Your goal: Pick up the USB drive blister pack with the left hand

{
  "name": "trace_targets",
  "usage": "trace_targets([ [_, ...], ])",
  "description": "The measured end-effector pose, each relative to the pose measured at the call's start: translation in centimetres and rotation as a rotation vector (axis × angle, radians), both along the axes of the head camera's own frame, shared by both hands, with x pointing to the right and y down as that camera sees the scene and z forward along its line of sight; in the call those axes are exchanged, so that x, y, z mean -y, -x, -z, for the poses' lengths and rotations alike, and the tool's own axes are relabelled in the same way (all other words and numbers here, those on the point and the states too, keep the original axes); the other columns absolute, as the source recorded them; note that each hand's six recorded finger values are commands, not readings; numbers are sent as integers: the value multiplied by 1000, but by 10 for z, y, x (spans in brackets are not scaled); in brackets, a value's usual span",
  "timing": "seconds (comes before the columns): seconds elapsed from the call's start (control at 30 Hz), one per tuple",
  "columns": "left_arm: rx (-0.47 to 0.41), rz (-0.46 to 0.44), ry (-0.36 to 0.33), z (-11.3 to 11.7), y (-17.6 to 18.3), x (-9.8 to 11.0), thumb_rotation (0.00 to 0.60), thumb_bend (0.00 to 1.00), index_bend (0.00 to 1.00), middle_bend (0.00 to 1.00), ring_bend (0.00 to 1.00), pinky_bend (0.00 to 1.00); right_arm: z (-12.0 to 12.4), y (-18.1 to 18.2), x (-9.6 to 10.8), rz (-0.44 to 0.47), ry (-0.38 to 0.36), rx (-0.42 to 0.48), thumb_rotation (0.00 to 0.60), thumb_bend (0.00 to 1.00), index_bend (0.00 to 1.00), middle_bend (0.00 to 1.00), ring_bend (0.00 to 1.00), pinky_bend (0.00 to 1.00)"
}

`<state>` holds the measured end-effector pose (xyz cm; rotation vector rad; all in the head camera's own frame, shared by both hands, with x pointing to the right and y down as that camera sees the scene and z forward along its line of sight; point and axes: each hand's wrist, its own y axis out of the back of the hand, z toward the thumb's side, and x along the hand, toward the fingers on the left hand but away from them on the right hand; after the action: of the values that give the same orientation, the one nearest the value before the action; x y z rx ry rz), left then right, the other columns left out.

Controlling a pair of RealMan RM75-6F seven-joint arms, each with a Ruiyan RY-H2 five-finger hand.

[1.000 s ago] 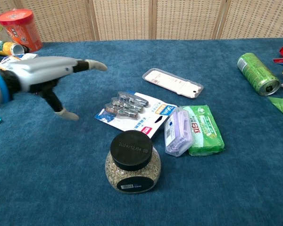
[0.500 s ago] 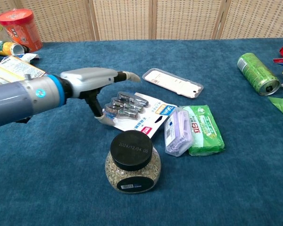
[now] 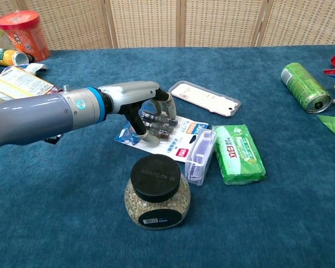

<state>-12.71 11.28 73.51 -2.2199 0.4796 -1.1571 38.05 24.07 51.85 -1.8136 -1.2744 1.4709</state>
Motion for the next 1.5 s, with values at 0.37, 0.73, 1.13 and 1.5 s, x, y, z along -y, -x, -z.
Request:
trace_targets([
  [0.37,-36,107,-47,32,36,21,600,345,422,606,562,12,-3,4,3,7,-3,5,600,98,0,0,0,0],
  [0.73,-151,249,-183,113,76,52,600,341,415,595,556,12,-12,3,3,8,4,27,600,98,0,0,0,0],
  [1.13,-319,369,-336,216,102,78,600,332,401,585,546,9,-24,6,3,9,9,62,600,96,0,0,0,0],
  [1.5,-372,376,-361,233,103,80,600,328,401,584,546,4,-29,10,7,11,18,62,600,98,0,0,0,0],
])
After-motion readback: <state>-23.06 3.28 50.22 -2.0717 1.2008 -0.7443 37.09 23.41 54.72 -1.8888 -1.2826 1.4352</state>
